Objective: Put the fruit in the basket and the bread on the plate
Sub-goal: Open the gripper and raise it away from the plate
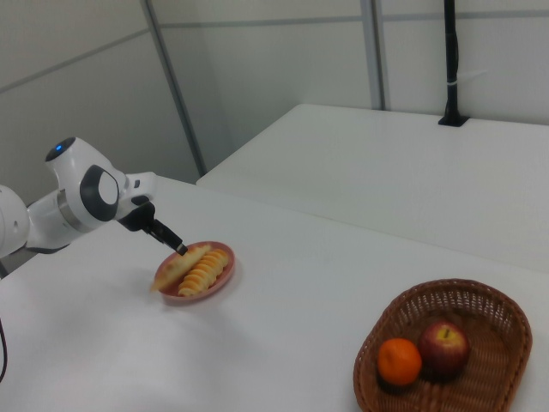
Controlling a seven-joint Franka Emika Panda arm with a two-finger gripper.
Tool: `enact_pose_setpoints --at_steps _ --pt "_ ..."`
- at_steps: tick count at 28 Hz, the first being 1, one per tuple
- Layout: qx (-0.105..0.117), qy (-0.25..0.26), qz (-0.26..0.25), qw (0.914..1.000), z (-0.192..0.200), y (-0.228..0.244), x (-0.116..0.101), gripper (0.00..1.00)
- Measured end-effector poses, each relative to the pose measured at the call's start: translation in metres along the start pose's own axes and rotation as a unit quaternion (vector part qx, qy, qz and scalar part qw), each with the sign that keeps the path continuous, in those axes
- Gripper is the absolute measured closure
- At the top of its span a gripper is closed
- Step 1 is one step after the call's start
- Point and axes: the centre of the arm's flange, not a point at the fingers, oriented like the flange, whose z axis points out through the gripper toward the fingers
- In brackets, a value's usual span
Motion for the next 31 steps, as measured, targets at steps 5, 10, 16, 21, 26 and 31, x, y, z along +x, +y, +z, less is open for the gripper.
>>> enact_pose_setpoints --at_steps 5,10,16,21,26,31 --pt "0.013 0.018 0.018 0.9996 -0.022 -0.003 0.013 0.0" --pt "0.009 0.028 0.033 0.999 -0.058 0.008 0.029 0.0" --pt "-0.008 -0.003 0.064 0.9979 -0.113 0.058 0.052 0.0" --pt "0.008 -0.086 0.043 0.9953 -0.155 0.132 0.069 0.0" --pt "-0.006 -0.134 0.04 0.9902 -0.184 0.211 0.079 0.0" --pt "-0.013 -0.169 0.005 0.9856 -0.197 0.275 0.079 0.0"
